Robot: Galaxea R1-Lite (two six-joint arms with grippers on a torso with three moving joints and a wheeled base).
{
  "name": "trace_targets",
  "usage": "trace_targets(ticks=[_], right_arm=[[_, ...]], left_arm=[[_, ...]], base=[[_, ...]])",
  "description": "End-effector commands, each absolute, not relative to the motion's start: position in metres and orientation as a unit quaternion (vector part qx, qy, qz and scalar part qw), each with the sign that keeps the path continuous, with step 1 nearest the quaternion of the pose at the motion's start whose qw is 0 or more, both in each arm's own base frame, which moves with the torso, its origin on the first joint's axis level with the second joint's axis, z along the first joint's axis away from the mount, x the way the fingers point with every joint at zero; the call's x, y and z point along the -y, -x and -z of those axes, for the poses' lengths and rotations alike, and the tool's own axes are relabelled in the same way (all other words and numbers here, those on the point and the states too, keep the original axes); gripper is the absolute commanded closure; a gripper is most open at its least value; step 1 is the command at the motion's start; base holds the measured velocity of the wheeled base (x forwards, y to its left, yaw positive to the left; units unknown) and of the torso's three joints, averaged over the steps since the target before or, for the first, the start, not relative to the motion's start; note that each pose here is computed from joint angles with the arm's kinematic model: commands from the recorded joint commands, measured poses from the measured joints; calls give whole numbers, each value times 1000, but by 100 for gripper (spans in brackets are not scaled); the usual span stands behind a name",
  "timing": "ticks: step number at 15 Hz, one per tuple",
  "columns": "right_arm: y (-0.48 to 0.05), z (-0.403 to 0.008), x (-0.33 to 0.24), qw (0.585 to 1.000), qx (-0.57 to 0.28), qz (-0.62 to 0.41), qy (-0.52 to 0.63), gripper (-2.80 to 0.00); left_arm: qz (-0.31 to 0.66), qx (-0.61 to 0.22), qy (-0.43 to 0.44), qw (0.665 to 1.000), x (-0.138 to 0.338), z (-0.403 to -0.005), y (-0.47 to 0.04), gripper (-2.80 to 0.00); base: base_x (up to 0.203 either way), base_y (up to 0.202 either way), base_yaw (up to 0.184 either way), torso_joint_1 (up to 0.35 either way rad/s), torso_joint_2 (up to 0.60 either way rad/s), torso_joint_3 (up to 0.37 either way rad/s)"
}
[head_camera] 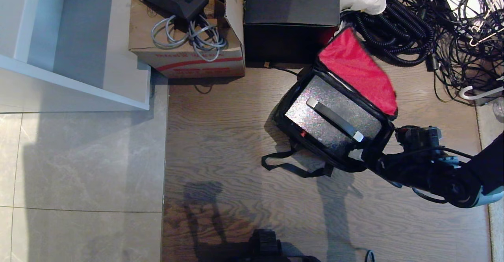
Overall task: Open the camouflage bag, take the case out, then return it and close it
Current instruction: Grip the handle
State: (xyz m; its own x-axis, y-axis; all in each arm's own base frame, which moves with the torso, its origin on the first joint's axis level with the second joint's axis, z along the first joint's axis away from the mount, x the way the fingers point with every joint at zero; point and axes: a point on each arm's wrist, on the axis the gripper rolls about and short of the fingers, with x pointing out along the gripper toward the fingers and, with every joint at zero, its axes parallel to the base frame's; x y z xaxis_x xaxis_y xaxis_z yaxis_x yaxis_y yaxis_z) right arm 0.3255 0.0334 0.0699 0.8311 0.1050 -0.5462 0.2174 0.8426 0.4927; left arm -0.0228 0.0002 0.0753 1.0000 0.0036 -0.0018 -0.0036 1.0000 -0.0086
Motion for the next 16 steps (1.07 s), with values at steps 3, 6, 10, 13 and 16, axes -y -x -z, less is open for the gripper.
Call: trace_targets(ticks=[3, 6, 10, 13, 16], right_arm=[[-329, -60, -35, 912, -298, 34, -280, 0], [-328, -65, -35, 913, -293, 29, -281, 0], [-323, -65, -40, 912, -299, 23, -279, 0], [-317, -60, -43, 908, -316, 23, -276, 0], [-303, -58, -52, 904, -333, 9, -268, 0]], left_arm=[[-2, -1, 5, 1000, 0, -75, 23, 0], [-2, -1, 5, 1000, 0, -75, 23, 0], [-2, -1, 5, 1000, 0, -75, 23, 0], [-2, -1, 5, 1000, 0, -75, 23, 0], [-2, -1, 5, 1000, 0, -75, 23, 0]], base=[[0, 0, 0, 0, 0, 0], [0, 0, 0, 0, 0, 0], [0, 0, 0, 0, 0, 0], [0, 0, 0, 0, 0, 0], [0, 0, 0, 0, 0, 0]])
